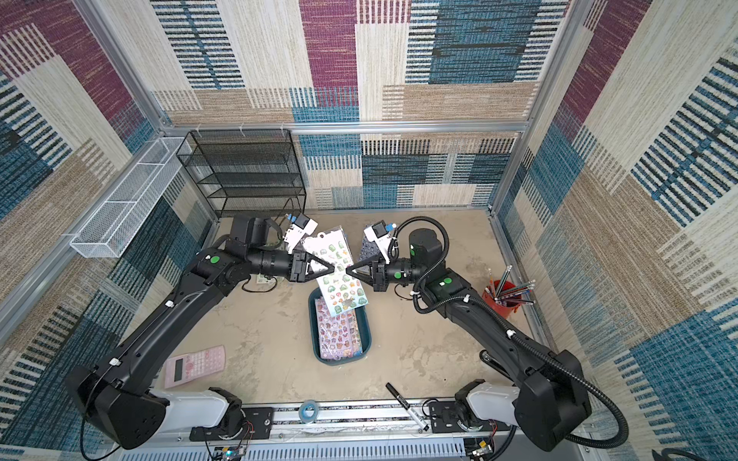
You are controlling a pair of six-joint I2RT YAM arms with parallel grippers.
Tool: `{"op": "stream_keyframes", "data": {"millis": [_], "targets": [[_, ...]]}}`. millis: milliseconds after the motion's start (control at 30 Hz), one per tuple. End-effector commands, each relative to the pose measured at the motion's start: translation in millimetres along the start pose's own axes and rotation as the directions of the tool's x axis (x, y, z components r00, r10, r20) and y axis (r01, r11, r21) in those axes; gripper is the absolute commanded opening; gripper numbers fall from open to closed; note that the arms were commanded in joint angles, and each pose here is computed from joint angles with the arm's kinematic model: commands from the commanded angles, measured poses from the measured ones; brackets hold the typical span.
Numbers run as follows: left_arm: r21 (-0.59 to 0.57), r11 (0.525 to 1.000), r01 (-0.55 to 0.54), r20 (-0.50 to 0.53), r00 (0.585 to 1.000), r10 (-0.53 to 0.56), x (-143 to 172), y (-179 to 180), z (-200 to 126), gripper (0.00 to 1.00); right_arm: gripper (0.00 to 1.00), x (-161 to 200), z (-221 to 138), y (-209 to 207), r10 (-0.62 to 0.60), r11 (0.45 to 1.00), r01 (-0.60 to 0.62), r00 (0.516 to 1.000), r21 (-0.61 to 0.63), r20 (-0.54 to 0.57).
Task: Take the stickers out of the storage box
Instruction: Pick up the sticker from the storage box, then place the sticker at the center of the board.
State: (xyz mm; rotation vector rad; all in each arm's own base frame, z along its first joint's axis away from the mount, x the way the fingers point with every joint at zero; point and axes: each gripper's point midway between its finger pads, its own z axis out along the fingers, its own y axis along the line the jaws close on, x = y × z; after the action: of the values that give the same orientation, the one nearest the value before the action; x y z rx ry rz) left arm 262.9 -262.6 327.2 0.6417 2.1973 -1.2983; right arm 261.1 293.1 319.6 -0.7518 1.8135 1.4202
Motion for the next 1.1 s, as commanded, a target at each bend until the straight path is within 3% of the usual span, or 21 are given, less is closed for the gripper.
{"op": "stream_keyframes", "data": {"millis": [0, 133, 233, 333, 567, 800, 1067], "targets": [[-0.12, 0.993, -0.02, 0.087, 0.996, 0.031, -14, 9, -16, 0.67, 0.0, -13, -4, -30, -0.024, 0.981, 0.019, 0.999, 0.193, 0.027], [-0.305, 0.952, -0.003, 0.168, 0.984, 0.057, -15, 30, -44, 0.73, 0.0, -30, -22, -79, -0.011, 0.892, -0.013, 0.999, 0.451, 0.052], [-0.428, 0.904, 0.022, 0.223, 0.971, 0.082, -13, 42, -68, 0.75, 0.0, -43, -47, -117, -0.017, 0.765, -0.045, 0.996, 0.643, 0.089], [-0.497, 0.867, 0.025, 0.271, 0.954, 0.128, -10, 43, -89, 0.76, 0.0, -51, -70, -150, -0.001, 0.671, -0.078, 0.994, 0.738, 0.106], [-0.591, 0.805, 0.045, 0.317, 0.931, 0.181, 0, 48, -117, 0.77, 0.0, -51, -96, -215, 0.064, 0.57, -0.135, 0.991, 0.811, 0.12], [-0.61, 0.792, 0.036, 0.276, 0.946, 0.169, 12, 54, -116, 0.77, 0.0, -12, -104, -289, 0.24, 0.491, -0.18, 0.968, 0.852, 0.067], [-0.598, 0.8, 0.043, 0.265, 0.953, 0.147, 13, 63, -106, 0.77, 0.0, 28, -105, -346, 0.354, 0.439, -0.213, 0.934, 0.873, 0.05]]}}
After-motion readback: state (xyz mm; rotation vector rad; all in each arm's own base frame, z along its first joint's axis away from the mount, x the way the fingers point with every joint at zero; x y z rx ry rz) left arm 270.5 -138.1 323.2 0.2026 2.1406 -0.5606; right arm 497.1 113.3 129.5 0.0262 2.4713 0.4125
